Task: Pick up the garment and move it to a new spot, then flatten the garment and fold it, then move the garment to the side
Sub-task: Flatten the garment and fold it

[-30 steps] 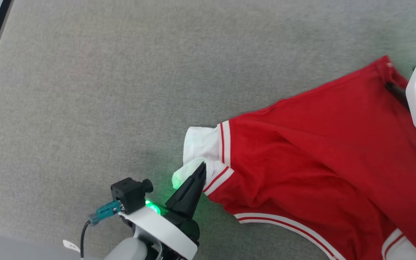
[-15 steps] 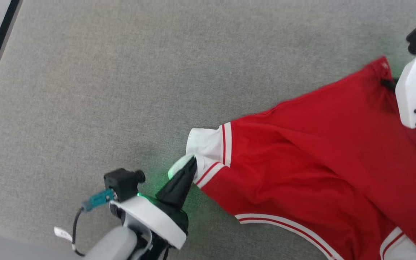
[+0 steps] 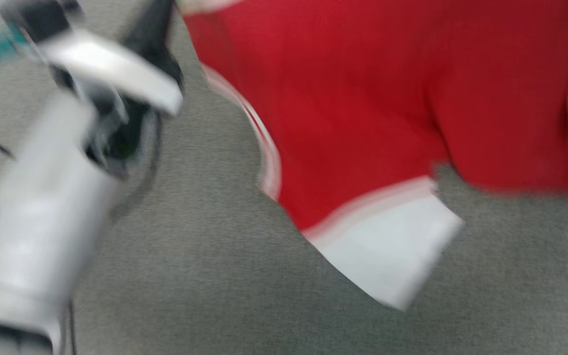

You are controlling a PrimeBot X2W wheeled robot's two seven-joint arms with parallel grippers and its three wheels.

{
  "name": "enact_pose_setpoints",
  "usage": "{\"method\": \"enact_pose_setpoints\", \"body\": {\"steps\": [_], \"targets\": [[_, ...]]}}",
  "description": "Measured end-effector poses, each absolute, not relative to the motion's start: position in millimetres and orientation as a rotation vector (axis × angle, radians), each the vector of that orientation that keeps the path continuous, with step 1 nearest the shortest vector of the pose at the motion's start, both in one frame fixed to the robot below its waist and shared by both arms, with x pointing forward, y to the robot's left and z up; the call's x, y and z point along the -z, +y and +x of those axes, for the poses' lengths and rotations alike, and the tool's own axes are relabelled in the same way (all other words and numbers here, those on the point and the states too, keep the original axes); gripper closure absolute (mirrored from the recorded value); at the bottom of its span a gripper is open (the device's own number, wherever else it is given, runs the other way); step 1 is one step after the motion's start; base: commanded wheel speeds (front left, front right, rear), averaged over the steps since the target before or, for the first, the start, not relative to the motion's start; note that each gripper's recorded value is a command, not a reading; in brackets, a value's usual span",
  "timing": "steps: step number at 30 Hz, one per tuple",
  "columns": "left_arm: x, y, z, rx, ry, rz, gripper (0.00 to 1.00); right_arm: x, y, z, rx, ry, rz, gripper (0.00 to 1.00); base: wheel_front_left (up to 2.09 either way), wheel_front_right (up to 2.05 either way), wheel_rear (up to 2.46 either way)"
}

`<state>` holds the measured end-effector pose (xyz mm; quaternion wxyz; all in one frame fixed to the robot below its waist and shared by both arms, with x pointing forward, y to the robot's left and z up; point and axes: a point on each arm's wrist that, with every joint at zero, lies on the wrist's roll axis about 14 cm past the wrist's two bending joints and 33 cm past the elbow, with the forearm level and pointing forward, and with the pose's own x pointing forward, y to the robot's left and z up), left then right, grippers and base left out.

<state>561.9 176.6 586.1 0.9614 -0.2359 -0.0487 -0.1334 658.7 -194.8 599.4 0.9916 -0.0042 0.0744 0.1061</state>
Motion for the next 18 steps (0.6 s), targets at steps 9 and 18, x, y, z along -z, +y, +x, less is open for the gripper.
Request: {"method": "enact_pose_setpoints", "body": {"steps": [9, 18], "targets": [[-690, 186, 645, 0.225, -0.328, -0.442, 1.00, -684, -227, 689, -0.081, -0.168, 0.026, 1.00, 0.00, 0.00, 0.00], [-714, 177, 671, 0.220, -0.398, -0.470, 1.00, -679, -241, 698, -0.028, -0.221, -0.005, 1.00, 0.00, 0.00, 0.00]]}}
